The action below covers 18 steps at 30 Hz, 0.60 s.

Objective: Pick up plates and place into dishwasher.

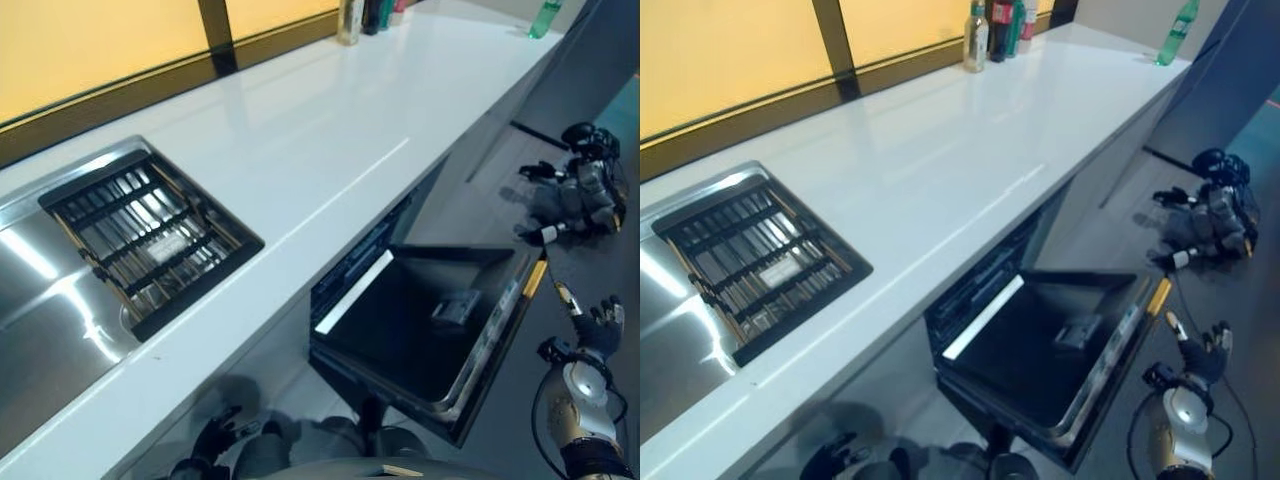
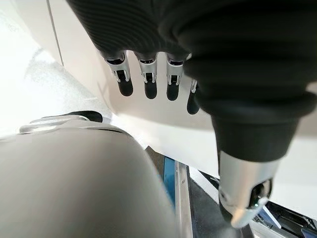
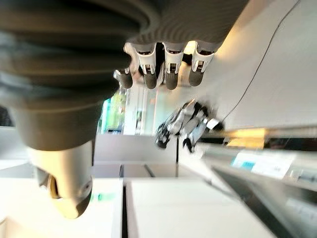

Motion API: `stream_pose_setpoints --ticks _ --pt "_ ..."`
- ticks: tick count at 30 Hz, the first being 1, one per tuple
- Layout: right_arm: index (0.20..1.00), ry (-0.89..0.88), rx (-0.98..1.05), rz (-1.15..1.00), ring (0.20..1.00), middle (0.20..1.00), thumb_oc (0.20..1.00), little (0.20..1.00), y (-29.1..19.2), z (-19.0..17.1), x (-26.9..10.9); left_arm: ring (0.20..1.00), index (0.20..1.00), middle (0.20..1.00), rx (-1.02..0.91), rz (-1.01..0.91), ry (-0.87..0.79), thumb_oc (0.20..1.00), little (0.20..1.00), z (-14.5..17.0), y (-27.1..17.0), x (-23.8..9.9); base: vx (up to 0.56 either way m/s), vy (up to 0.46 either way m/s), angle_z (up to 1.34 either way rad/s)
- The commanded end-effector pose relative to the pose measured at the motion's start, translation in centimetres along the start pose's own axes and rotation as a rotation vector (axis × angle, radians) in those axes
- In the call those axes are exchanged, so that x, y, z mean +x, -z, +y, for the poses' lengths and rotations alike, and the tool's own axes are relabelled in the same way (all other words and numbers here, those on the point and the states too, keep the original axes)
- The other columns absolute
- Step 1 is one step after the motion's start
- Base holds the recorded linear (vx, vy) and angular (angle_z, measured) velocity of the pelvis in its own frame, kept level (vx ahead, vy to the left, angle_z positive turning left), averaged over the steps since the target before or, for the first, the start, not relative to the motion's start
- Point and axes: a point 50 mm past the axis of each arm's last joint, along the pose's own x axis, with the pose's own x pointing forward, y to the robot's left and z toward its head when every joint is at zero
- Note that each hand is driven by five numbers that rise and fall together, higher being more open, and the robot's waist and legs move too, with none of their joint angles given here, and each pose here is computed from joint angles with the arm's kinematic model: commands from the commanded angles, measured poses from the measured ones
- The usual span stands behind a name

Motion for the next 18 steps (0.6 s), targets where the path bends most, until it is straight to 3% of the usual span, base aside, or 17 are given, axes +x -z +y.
stream_pose_setpoints --ticks 1,12,15,18 --pt "1.000 0.069 0.188 -0.134 1.000 1.000 1.000 1.000 -3.7 1.2 1.7 1.000 1.000 1.000 -0.010 -0.159 -0.051 1.000 1.000 1.4 -3.9 0.9 -0.17 -0.053 -0.04" --pt "1.000 0.231 0.290 0.026 1.000 1.000 1.000 1.000 -1.5 -1.3 3.1 1.000 1.000 1.000 -0.019 -0.172 -0.025 1.000 1.000 0.6 -4.4 1.2 -0.07 -0.005 0.00" --pt "1.000 0.168 0.386 0.133 1.000 1.000 1.000 1.000 0.3 -1.8 3.4 1.000 1.000 1.000 -0.008 -0.166 -0.002 1.000 1.000 0.0 -4.1 1.2 0.04 0.001 -0.08" --pt "1.000 -0.005 0.517 0.236 1.000 1.000 1.000 1.000 1.7 -0.4 3.1 1.000 1.000 1.000 0.007 -0.177 0.023 1.000 1.000 -0.4 -4.4 1.3 0.02 -0.008 0.00"
